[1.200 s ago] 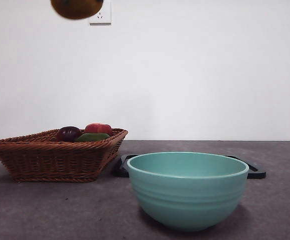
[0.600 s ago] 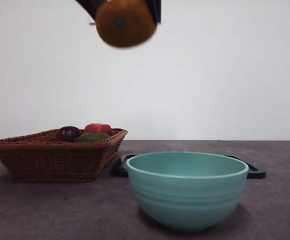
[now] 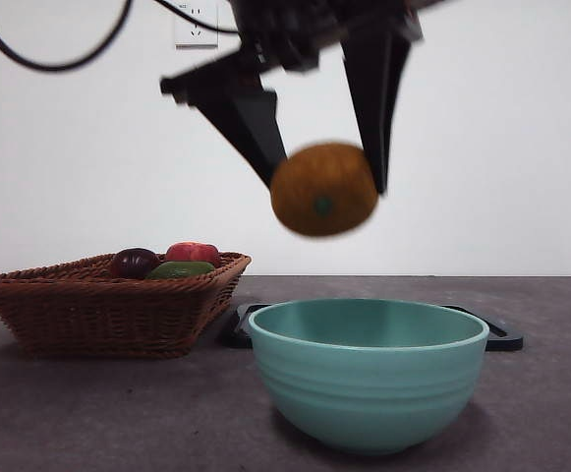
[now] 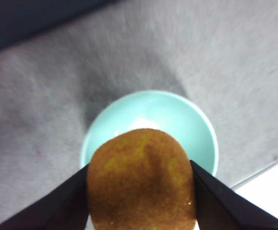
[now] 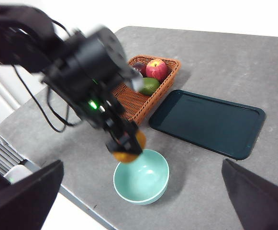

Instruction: Pick up the wifruite, put it on the bowl, pick up the plate, put it on desk

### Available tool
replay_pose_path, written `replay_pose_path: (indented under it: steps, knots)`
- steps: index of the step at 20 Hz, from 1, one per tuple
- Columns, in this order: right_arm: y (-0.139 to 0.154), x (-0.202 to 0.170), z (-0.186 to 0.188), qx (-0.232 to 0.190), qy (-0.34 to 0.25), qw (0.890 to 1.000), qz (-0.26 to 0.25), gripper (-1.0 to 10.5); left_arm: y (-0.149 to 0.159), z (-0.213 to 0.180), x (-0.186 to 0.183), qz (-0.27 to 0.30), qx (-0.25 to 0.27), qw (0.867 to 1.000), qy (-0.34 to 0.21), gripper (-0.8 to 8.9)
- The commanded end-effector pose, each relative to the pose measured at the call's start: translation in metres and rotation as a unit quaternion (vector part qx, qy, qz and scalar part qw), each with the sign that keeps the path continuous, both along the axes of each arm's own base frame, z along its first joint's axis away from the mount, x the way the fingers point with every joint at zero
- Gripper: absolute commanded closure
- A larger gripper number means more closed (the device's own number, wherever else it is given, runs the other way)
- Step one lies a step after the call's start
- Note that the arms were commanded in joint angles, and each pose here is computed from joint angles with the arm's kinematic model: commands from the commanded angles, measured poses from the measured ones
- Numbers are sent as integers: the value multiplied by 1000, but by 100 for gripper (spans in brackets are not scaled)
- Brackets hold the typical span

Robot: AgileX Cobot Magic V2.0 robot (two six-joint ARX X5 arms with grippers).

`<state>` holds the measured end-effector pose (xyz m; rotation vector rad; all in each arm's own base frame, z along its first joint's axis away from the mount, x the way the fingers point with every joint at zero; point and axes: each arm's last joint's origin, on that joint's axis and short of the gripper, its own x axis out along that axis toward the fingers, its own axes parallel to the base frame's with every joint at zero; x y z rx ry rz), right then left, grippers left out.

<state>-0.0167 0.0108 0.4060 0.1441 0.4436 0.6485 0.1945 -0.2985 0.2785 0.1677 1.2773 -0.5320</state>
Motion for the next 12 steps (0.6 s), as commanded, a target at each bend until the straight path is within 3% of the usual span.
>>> replay_pose_path:
  steps: [1, 12]
  knots:
    - [-1, -3, 5, 3, -10, 1000, 0, 332, -14, -17, -1, -7, 17, 1000, 12, 613]
    - [-1, -3, 4, 6, -6, 1000, -1, 332, -44, -69, -2, -36, 58, 997, 33, 596]
